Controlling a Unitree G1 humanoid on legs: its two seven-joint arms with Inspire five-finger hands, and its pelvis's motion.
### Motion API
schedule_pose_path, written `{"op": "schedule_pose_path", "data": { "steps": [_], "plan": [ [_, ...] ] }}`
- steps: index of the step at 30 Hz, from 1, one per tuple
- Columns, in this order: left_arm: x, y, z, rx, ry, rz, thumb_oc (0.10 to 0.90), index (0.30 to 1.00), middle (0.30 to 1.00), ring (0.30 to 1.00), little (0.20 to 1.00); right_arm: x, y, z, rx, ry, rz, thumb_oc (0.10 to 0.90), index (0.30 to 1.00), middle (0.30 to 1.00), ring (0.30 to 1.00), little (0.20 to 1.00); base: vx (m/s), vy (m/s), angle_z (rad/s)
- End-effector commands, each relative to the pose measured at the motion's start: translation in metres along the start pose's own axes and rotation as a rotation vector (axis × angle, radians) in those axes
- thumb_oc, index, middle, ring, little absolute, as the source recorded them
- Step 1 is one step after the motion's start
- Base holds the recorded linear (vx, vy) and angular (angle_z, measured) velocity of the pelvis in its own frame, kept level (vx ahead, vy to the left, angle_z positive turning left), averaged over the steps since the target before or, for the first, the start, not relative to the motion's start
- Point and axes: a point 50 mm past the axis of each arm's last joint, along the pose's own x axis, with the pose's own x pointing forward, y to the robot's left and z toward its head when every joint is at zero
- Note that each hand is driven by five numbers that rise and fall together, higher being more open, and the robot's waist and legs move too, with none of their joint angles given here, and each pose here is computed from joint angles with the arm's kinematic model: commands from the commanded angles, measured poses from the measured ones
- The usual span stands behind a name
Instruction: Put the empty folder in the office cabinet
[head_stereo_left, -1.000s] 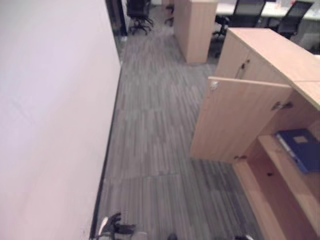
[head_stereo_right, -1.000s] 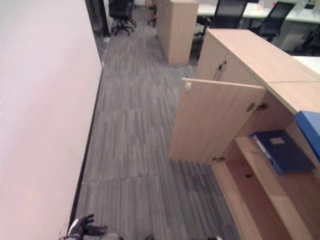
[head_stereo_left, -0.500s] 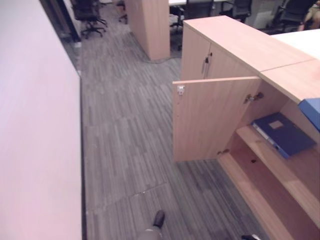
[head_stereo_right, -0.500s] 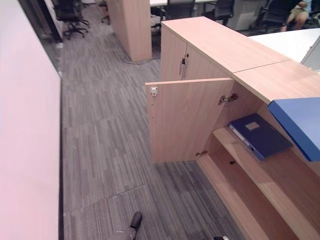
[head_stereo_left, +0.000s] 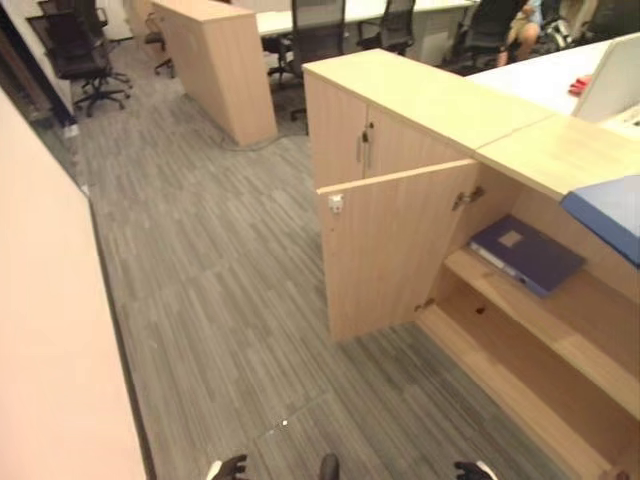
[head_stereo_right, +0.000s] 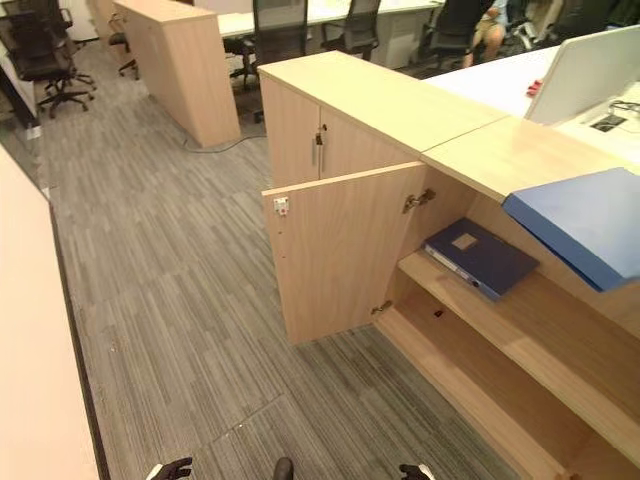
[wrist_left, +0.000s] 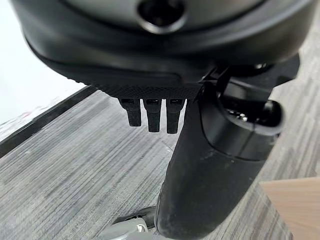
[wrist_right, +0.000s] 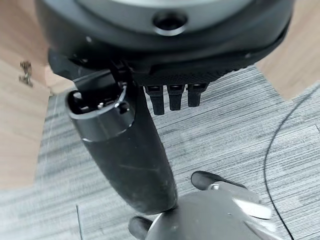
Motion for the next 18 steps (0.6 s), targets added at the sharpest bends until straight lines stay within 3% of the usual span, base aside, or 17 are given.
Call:
{"op": "schedule_pose_path", "data": {
  "steps": [1,11,18],
  "plan": [
    [-0.001,0.000,-0.003,0.021,0.004,0.000,0.800,0.900,0.900,0.900,0.900,0.001,-0.019,0.001,-0.018,-0.019,-0.051,0.800,0.900,0.900,0.900,0.900,0.07,0.165,-0.67],
    [0.000,0.000,-0.005,-0.041,0.034,0.012,0.800,0.900,0.900,0.900,0.900,0.001,-0.015,0.029,-0.018,-0.122,-0.052,0.800,0.900,0.900,0.900,0.900,0.08,-0.069,-0.80],
    [0.003,-0.004,0.016,0.011,-0.039,-0.012,0.800,0.900,0.900,0.900,0.900,0.001,-0.011,0.016,-0.029,-0.082,-0.041,0.800,0.900,0.900,0.900,0.900,0.17,-0.167,-0.51]
  ]
}}
